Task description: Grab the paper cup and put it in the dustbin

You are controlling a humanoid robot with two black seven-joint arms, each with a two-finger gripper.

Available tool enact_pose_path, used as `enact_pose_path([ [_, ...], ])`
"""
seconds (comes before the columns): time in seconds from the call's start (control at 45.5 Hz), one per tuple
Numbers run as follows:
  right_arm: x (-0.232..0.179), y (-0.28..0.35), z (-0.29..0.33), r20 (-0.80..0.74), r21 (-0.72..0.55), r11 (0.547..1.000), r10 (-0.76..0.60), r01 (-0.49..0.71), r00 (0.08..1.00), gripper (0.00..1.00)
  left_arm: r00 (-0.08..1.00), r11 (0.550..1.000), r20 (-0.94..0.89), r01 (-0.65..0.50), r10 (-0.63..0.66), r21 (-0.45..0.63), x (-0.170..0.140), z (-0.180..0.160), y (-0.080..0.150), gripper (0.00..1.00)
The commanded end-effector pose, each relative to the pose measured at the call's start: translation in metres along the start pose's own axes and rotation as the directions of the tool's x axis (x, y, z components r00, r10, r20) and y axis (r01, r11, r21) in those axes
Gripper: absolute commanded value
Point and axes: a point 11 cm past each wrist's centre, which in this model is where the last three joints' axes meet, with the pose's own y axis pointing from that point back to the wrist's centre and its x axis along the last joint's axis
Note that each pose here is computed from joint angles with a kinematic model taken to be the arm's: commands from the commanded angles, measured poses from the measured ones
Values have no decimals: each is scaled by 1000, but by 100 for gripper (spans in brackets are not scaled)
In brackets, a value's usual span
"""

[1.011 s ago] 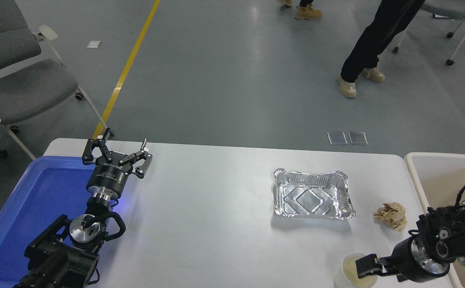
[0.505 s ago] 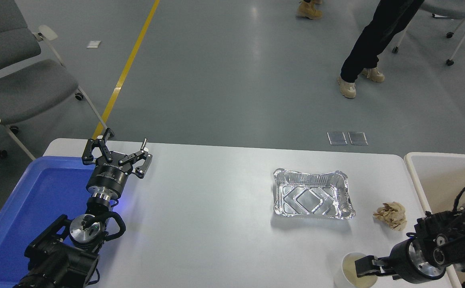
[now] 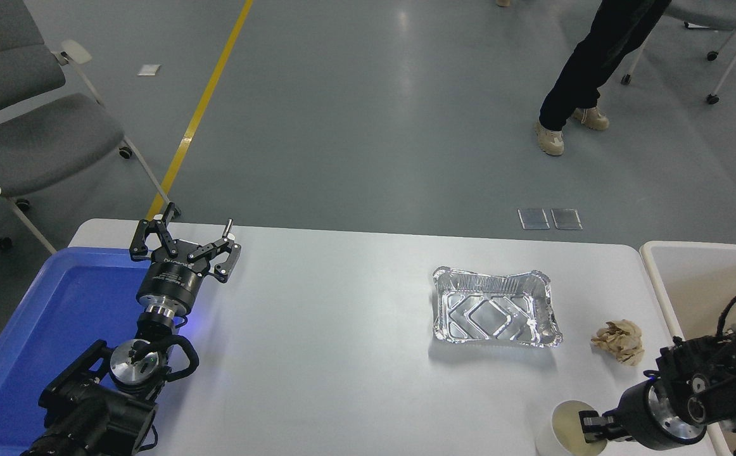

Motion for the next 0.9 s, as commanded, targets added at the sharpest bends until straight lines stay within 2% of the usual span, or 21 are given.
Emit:
enact_pose_path([
  [0.0,15,29,5,29,3,999,46,-46,999,0,1000,1000,-1,0,0,-1,0,0,0,99],
  [0.198,43,88,13,74,9,998,55,-56,996,0,1000,1000,0,1,-1,0,0,0,0,99],
  [0.549,92,249,-12,-8,-34,996,87,-87,996,0,1000,1000,0,0,0,0,0,0,0,99],
  [0.791,93,297,-17,-40,-60,991,116,-119,992,0,1000,1000,0,0,0,0,0,0,0,99],
  [0.879,101,307,-9,-27,-64,983,169,-171,985,0,1000,1000,-1,0,0,-1,0,0,0,99],
])
